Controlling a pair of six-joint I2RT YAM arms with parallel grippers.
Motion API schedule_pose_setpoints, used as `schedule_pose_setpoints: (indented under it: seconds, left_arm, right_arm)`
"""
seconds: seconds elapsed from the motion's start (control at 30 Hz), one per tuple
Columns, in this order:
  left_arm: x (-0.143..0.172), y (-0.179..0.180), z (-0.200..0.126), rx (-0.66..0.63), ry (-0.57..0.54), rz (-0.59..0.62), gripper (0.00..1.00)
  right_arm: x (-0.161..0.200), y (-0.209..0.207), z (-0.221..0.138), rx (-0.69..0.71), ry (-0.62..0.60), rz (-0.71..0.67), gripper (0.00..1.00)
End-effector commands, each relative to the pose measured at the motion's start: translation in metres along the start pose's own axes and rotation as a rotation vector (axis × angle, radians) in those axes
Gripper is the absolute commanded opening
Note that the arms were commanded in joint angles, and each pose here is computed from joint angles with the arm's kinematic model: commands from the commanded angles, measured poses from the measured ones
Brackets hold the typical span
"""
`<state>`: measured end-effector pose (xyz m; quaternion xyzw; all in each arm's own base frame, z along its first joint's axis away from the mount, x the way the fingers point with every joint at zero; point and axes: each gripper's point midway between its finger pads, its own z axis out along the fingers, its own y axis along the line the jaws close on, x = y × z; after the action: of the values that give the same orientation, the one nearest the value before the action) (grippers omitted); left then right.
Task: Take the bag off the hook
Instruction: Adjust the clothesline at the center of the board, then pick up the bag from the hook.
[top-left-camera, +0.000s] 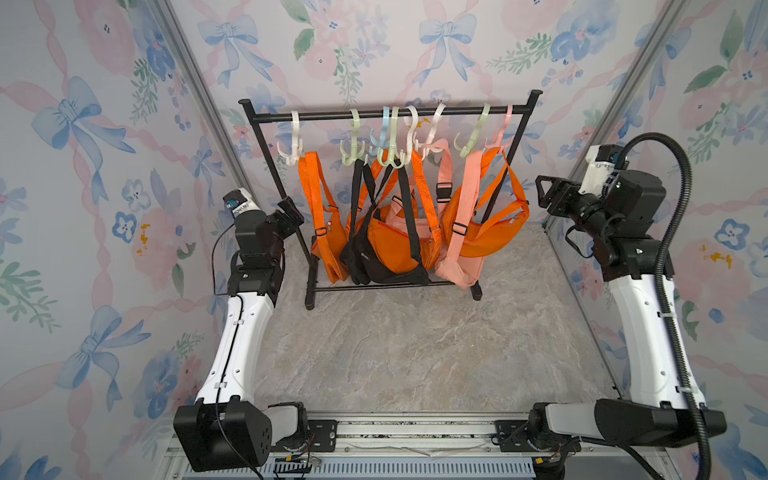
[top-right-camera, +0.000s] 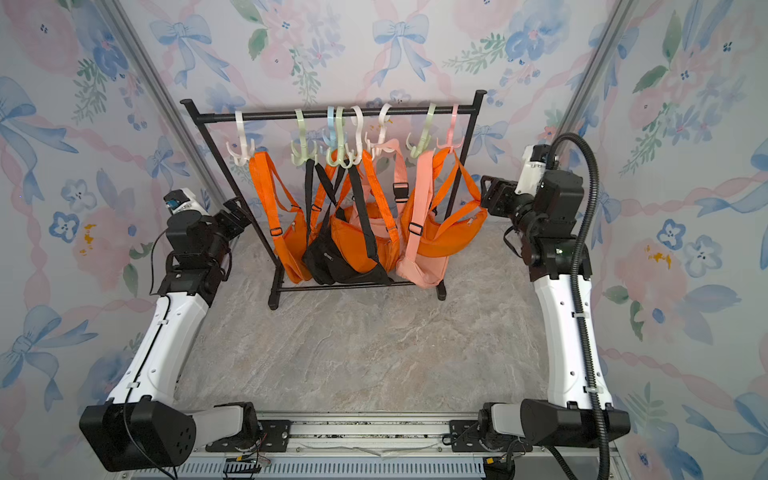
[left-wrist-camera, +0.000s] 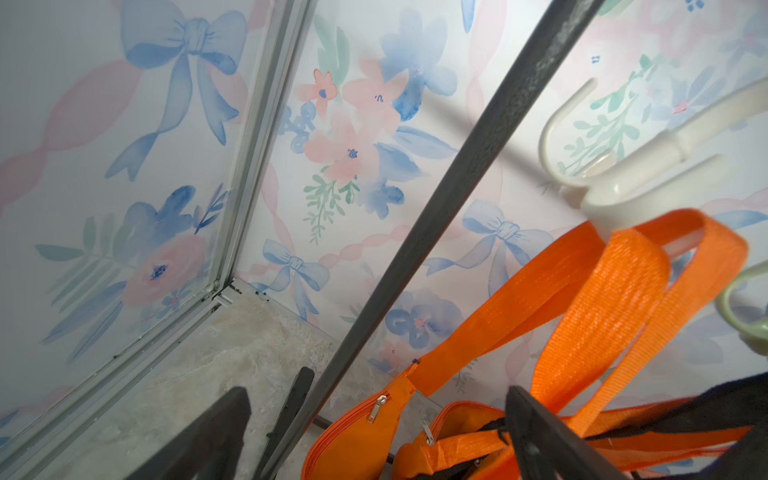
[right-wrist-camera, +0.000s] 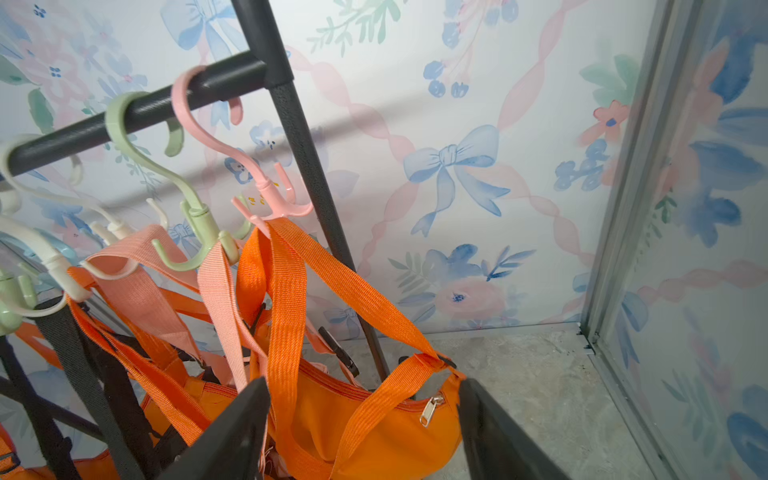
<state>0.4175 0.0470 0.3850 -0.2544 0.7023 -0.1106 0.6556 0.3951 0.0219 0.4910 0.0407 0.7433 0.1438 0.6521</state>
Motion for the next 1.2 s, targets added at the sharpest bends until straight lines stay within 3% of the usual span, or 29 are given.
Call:
schedule_pose_setpoints:
  seconds: [0.0, 0.17, 0.3, 0.5, 0.7, 0.77, 0.8, 0.87, 1.0, 1.07, 1.17]
  left_arm:
    - [0.019, -0.009, -0.011, 0.084, 0.057, -0.013, 0.96]
    - [0.04, -0.053, -0.021, 0.321, 0.131, 0.011, 0.93]
    - [0.051, -0.073, -0.014, 0.389, 0.176, 0.042, 0.96]
    - [0.056, -0.078, 0.011, 0.361, 0.206, 0.051, 0.89]
    - [0.049, -0.068, 0.029, 0.249, 0.191, 0.072, 0.95]
    - [0.047, -0.071, 0.033, 0.247, 0.189, 0.078, 0.92]
    - [0.047, -0.074, 0.035, 0.257, 0.195, 0.077, 0.82]
    - [0.046, -0.081, 0.035, 0.277, 0.209, 0.071, 0.5]
    - [0.042, -0.084, 0.029, 0.275, 0.221, 0.082, 0.14]
    - [0.034, -0.083, 0.022, 0.26, 0.215, 0.092, 0.01]
    - [0.017, -0.082, 0.003, 0.252, 0.172, 0.099, 0.0]
  right_arm:
    - [0.003, 0.008, -0.015, -0.015, -0.022, 0.025, 0.62]
    - [0.031, 0.082, -0.032, -0.201, 0.055, -0.097, 0.55]
    - [0.064, 0.143, -0.037, -0.373, 0.134, -0.182, 0.55]
    - [0.096, 0.19, -0.037, -0.515, 0.212, -0.203, 0.51]
    - [0.119, 0.223, -0.035, -0.621, 0.274, -0.222, 0.4]
    - [0.125, 0.234, -0.033, -0.649, 0.287, -0.229, 0.38]
    - [0.129, 0.24, -0.031, -0.664, 0.294, -0.228, 0.38]
    - [0.136, 0.252, -0.027, -0.697, 0.303, -0.229, 0.38]
    - [0.146, 0.279, -0.017, -0.756, 0.313, -0.244, 0.38]
    - [0.148, 0.293, -0.01, -0.781, 0.298, -0.252, 0.39]
    - [0.152, 0.318, 0.003, -0.83, 0.258, -0.264, 0.4]
